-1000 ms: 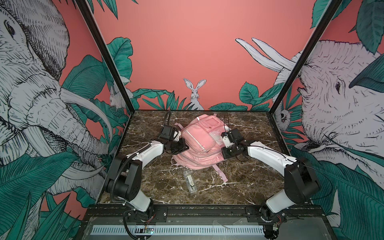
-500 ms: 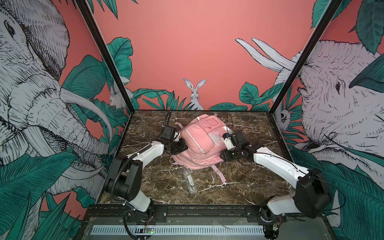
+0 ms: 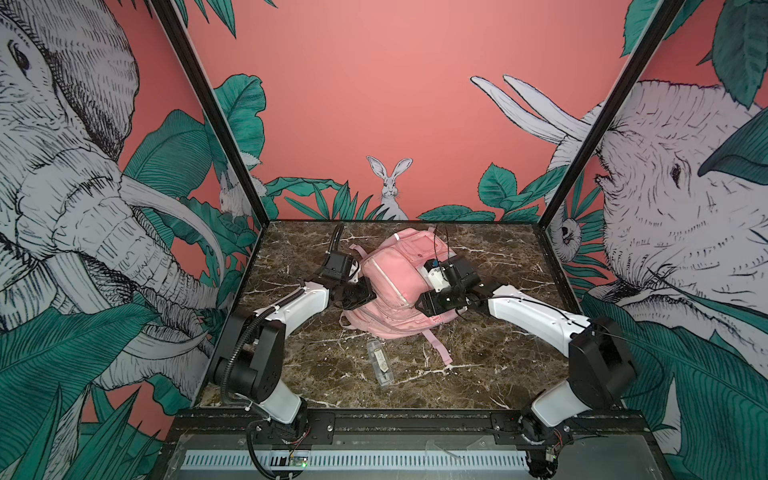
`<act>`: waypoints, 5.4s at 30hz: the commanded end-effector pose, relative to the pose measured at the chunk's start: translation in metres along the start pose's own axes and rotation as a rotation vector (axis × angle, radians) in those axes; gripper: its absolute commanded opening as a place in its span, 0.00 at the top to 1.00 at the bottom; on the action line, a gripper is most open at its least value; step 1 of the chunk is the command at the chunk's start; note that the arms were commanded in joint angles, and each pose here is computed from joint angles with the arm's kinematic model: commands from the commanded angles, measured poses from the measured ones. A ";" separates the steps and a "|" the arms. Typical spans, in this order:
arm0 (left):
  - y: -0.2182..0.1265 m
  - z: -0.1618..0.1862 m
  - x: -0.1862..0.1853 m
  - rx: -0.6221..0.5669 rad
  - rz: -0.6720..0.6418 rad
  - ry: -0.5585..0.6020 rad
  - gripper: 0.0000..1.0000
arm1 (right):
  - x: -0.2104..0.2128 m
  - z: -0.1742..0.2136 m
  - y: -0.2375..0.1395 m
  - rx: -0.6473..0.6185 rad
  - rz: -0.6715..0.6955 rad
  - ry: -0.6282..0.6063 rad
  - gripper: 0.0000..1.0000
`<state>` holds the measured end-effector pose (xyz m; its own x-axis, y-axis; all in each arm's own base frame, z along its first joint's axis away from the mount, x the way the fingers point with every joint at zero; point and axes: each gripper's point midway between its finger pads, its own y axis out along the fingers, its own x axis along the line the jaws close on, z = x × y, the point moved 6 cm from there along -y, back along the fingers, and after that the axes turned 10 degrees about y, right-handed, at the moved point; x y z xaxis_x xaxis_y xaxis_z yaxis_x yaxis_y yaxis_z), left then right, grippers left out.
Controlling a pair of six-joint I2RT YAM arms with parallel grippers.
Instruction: Pack the student bag
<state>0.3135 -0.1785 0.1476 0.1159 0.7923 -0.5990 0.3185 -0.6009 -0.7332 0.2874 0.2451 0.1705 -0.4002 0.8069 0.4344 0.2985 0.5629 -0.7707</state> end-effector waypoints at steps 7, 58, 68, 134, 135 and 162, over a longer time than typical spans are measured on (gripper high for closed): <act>-0.006 -0.004 -0.011 -0.035 0.032 0.023 1.00 | 0.006 -0.007 0.024 0.022 -0.069 0.007 0.34; 0.001 0.002 -0.016 -0.027 0.039 0.010 1.00 | 0.023 0.032 0.038 0.024 0.051 -0.098 0.82; 0.002 0.002 -0.017 -0.030 0.044 0.008 1.00 | 0.030 0.044 0.031 0.032 0.091 -0.117 0.94; 0.009 -0.087 -0.033 -0.013 -0.097 0.310 0.41 | 0.037 0.055 0.003 -0.019 0.034 0.062 1.00; 0.011 -0.091 -0.033 -0.017 -0.100 0.318 0.41 | 0.036 0.055 0.002 -0.019 0.033 0.065 1.00; 0.054 -0.096 -0.021 0.071 0.017 0.288 0.86 | 0.033 0.053 0.004 0.013 0.030 0.067 1.00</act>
<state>0.4237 -0.2257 0.1409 0.4255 0.7648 -0.4838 0.2213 -0.6063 -0.7638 0.2278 0.2637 0.1501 -0.3212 0.8399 0.4376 0.2976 0.5281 -0.7953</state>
